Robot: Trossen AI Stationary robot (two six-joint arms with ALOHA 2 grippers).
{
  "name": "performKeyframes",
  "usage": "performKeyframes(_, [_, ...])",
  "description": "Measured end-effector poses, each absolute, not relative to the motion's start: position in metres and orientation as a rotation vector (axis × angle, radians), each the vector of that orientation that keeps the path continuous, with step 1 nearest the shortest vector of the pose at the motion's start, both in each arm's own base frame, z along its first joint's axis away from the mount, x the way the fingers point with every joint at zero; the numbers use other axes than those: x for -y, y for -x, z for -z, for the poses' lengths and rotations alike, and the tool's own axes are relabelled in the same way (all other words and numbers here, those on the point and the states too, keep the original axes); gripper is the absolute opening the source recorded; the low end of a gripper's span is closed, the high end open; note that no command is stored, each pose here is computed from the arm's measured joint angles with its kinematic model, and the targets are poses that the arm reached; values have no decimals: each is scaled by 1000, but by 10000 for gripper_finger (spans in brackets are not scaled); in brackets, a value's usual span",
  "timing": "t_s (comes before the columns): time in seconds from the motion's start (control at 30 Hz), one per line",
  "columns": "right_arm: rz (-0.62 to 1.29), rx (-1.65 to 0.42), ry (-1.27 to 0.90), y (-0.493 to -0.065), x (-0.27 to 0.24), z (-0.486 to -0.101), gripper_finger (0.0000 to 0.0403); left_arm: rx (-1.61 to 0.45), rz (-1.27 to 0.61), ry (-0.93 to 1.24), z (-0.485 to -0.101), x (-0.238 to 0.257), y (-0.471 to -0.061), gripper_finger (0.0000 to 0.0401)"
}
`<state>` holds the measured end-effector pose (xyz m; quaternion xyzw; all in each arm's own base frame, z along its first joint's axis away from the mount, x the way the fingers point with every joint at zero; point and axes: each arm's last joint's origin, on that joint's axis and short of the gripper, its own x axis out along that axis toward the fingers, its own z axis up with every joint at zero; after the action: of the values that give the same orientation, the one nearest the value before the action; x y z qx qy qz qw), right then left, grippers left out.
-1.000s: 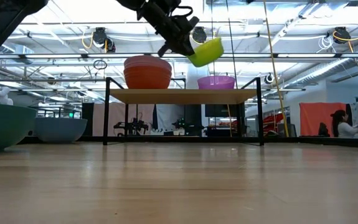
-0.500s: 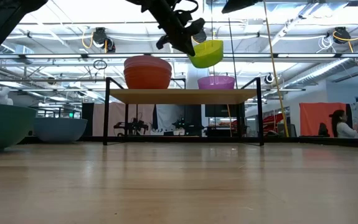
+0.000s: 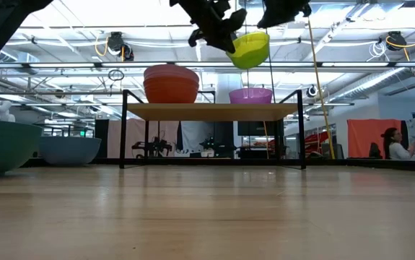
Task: Place and stack bowls onto a shelf
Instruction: Stack the green bowl on top of the purple bowl on the shelf
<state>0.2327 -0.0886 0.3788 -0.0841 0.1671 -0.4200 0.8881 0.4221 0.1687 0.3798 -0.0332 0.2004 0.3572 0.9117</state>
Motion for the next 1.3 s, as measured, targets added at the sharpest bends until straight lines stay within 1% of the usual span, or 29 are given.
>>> performKeyframes(0.27, [900,-390,178,-231,96,-367,107,-420,-723,35,-380,-155,-427,4])
performKeyframes(0.5, [904,-411,217,-229,100,-367,103,-404,-727,23,-382,-144,-431,4])
performKeyframes(0.6, [902,-422,236,-229,100,-366,79,-404,-730,21,-382,-144,-431,4])
performKeyframes(0.73, [909,-429,251,-229,101,-367,17,-408,-728,18,-381,-143,-431,4])
performKeyframes(0.77, [908,-434,261,-229,101,-367,10,-409,-728,18,-381,-143,-431,4])
performKeyframes(0.97, [895,-463,317,-229,101,-367,3,-408,-725,19,-381,-143,-431,4])
performKeyframes(1.2, [883,-478,341,-229,101,-366,0,-415,-701,-8,-382,-141,-432,50])
performKeyframes(1.3, [854,-485,343,-229,100,-365,0,-409,-691,-19,-383,-139,-433,61])
